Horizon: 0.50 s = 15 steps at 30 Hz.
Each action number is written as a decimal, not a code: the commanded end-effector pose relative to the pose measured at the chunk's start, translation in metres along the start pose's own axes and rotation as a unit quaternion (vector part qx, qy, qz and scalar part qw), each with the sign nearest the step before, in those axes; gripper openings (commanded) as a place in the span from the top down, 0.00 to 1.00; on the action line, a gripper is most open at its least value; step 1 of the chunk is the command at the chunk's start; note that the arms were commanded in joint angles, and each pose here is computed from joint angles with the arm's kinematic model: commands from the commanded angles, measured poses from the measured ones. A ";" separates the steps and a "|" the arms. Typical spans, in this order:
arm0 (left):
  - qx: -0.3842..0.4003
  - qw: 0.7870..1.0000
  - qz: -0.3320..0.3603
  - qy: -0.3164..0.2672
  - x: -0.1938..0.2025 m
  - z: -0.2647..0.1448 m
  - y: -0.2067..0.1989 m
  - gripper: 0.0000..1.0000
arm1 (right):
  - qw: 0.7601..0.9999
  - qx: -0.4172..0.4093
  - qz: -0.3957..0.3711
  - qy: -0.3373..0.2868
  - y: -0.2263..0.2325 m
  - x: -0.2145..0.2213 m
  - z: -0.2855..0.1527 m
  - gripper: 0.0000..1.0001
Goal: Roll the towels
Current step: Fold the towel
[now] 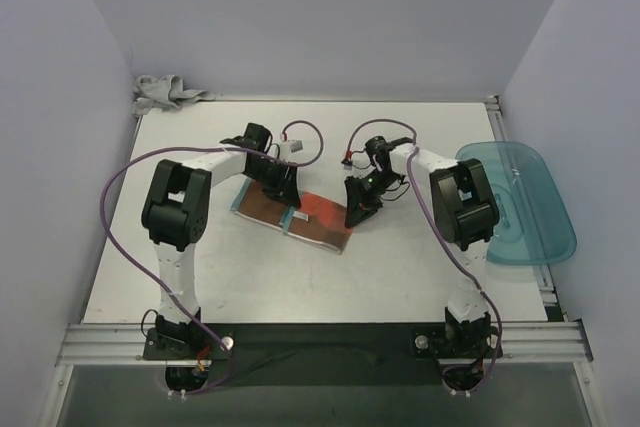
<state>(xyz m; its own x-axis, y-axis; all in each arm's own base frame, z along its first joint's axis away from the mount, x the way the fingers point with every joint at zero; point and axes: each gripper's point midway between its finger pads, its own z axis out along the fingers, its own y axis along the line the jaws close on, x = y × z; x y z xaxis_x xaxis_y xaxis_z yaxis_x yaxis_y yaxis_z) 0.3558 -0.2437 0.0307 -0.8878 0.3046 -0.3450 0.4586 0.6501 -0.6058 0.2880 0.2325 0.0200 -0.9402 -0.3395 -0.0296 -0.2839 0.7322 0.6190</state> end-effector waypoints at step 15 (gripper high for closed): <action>-0.107 0.994 0.001 0.007 0.051 -0.089 0.047 0.50 | 0.999 0.035 -0.018 -0.036 -0.018 -0.052 -0.017 0.75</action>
<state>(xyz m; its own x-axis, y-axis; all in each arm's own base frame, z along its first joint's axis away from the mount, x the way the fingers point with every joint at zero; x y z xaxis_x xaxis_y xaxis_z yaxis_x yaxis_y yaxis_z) 0.3338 -0.1509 0.0701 -0.8713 0.2893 -0.3963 0.4620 0.7558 -0.4640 0.3625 0.2331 0.0418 -0.9313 -0.3038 -0.2009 -0.3634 0.7403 0.5655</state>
